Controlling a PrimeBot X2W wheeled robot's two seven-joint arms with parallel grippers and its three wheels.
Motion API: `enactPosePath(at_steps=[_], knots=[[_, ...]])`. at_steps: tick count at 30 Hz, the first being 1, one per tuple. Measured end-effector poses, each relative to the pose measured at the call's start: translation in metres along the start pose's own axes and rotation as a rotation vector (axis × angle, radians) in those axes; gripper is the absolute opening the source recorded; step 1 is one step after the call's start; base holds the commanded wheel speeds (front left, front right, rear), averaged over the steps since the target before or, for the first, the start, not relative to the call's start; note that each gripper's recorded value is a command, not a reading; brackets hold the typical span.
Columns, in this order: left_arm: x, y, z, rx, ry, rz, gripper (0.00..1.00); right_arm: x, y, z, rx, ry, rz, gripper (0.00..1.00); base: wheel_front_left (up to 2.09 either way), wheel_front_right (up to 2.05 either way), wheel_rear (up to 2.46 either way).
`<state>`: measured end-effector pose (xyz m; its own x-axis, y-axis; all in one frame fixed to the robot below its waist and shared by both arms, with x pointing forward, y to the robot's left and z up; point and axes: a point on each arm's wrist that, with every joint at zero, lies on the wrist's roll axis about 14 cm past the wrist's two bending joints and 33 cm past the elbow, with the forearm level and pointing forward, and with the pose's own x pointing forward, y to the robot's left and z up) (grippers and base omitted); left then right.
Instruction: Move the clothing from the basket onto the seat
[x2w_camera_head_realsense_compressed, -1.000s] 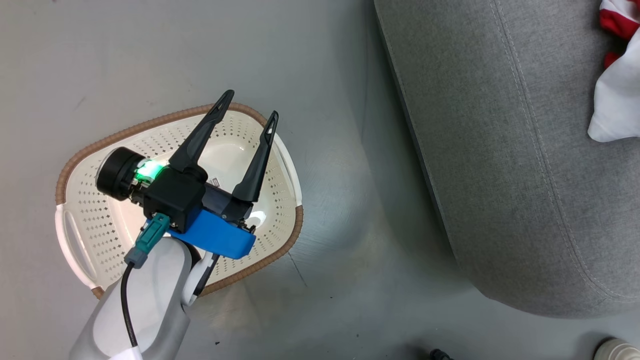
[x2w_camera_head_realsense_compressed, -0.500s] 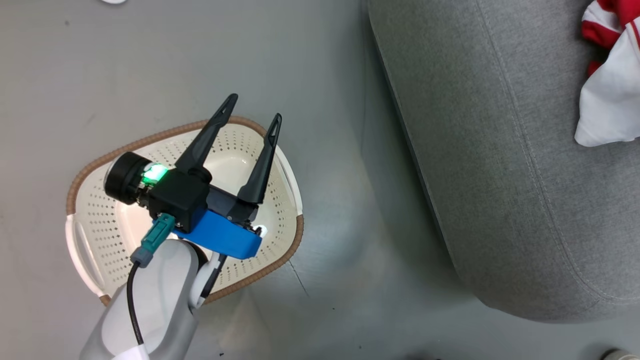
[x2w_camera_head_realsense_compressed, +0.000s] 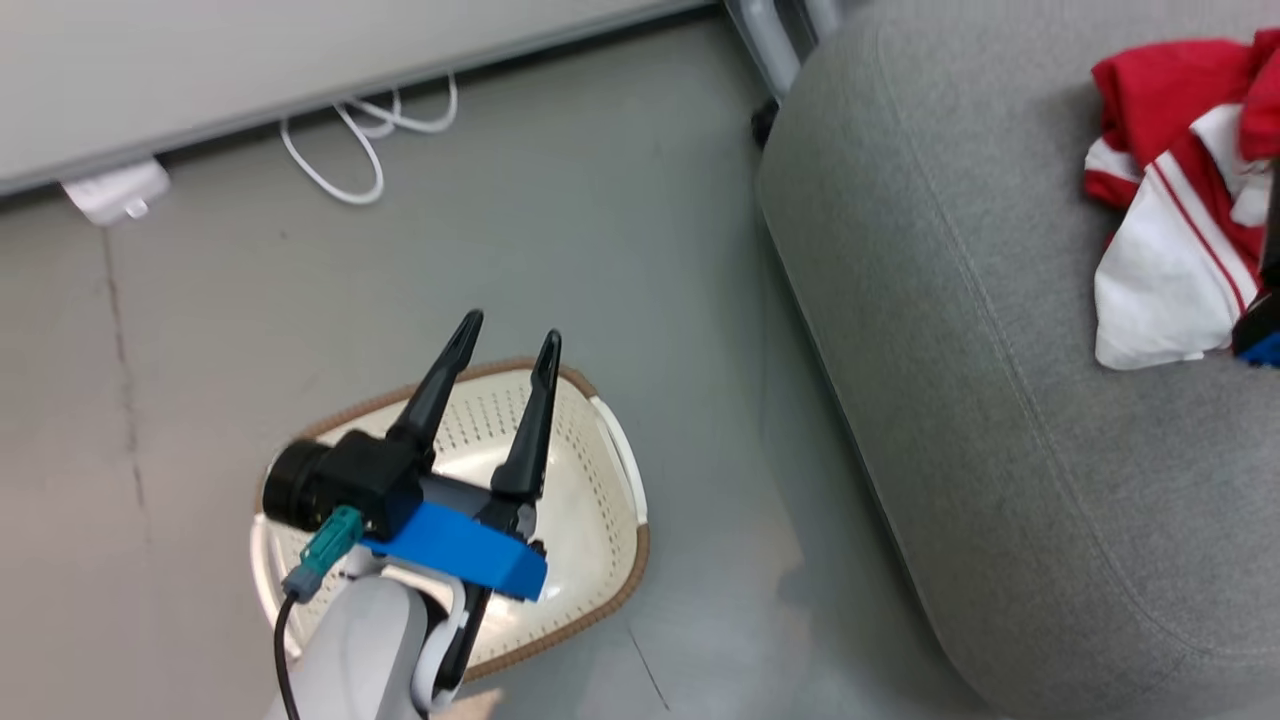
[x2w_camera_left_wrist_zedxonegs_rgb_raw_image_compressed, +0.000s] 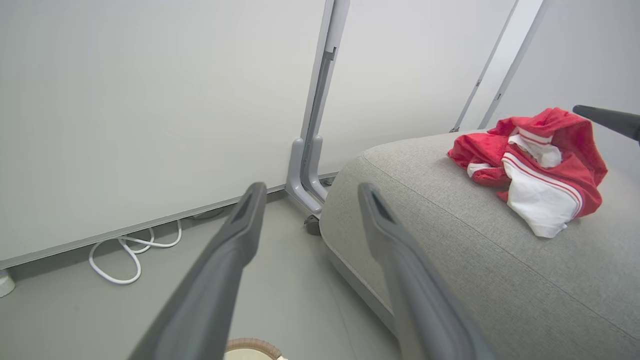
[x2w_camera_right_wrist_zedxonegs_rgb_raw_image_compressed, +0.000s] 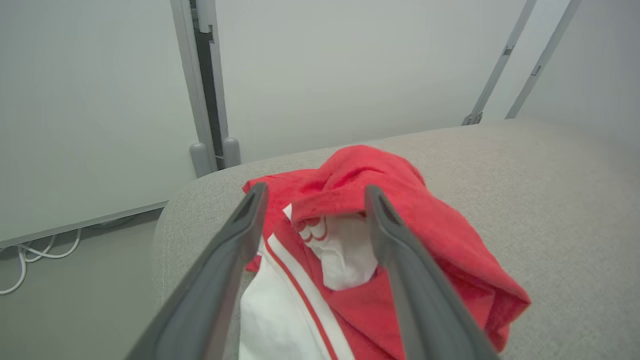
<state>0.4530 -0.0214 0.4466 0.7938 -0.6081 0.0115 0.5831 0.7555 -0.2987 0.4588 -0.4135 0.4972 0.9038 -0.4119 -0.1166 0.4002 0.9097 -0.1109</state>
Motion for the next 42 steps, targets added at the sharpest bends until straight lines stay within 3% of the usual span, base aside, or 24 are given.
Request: enactPosePath(at_steps=[18,33,42], knots=[[-0.121,0.04,0.045,0.038,-0.088,0.338,1.0,-0.109,0.09,0.038,0.094,-0.12,0.284,1.0,0.0,0.0,0.0],[-0.195,0.075,0.055,0.043,-0.139,0.565,1.0,-0.171,0.176,0.015,0.118,-0.075,0.51,1.0,0.0,0.0,0.0],[-0.203,0.08,0.05,0.035,-0.13,0.593,1.0,-0.181,0.189,0.006,0.124,-0.054,0.543,1.0,0.0,0.0,0.0]])
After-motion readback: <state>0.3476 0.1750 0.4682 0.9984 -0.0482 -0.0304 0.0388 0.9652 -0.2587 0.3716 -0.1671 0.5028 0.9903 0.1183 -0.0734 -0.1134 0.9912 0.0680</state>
